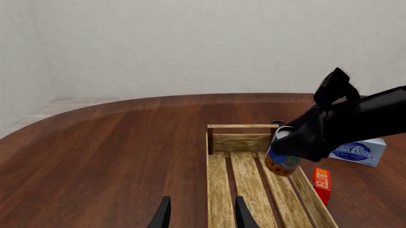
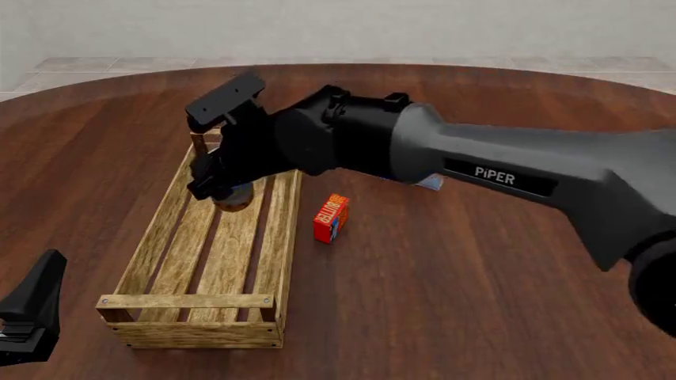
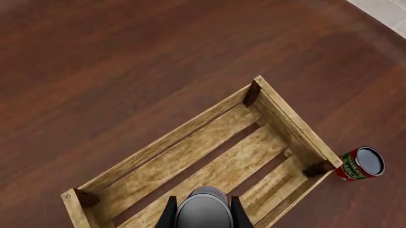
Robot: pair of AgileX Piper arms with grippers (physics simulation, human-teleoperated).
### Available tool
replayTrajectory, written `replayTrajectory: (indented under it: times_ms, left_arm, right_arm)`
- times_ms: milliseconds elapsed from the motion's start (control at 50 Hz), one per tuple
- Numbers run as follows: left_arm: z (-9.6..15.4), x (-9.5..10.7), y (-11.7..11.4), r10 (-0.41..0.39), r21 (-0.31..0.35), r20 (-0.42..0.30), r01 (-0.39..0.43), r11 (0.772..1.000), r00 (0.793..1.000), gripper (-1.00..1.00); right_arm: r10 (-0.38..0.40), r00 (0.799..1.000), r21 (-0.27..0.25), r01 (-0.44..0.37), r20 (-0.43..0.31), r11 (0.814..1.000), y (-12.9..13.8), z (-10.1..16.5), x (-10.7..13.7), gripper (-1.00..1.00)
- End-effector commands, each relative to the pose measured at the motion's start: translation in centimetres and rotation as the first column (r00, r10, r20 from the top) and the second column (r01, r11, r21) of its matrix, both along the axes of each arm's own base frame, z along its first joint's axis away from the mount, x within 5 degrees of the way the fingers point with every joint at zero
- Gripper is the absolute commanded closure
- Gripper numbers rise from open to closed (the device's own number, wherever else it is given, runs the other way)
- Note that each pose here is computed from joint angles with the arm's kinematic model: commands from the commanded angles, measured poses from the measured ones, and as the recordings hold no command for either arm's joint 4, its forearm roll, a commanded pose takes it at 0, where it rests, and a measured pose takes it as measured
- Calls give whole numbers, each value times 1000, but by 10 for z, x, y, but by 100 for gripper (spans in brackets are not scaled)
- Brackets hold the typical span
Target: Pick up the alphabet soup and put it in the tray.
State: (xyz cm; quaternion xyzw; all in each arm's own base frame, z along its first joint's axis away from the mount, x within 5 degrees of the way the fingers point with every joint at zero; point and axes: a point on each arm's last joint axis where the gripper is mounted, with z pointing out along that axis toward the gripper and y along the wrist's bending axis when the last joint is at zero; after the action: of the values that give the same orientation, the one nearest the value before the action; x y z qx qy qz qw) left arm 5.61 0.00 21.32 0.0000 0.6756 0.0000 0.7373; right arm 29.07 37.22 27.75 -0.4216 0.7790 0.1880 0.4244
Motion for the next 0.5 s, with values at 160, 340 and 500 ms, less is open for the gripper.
replayTrajectory:
  times_ms: [160,340,500]
  left_arm:
    - [0,0,0,0,0,0,0,1000,1000,-100]
    - [0,0,0,0,0,0,0,1000,1000,-100]
    - [0,0,0,0,0,0,0,1000,1000,-100]
  right_arm:
    - [-4,1000,-12,4,-21,1000,15,-21,7,100]
    - [-10,999,-22,9,-37,1000,17,-33,9,100]
    - [-17,999,-30,15,-51,999,19,-43,11,100]
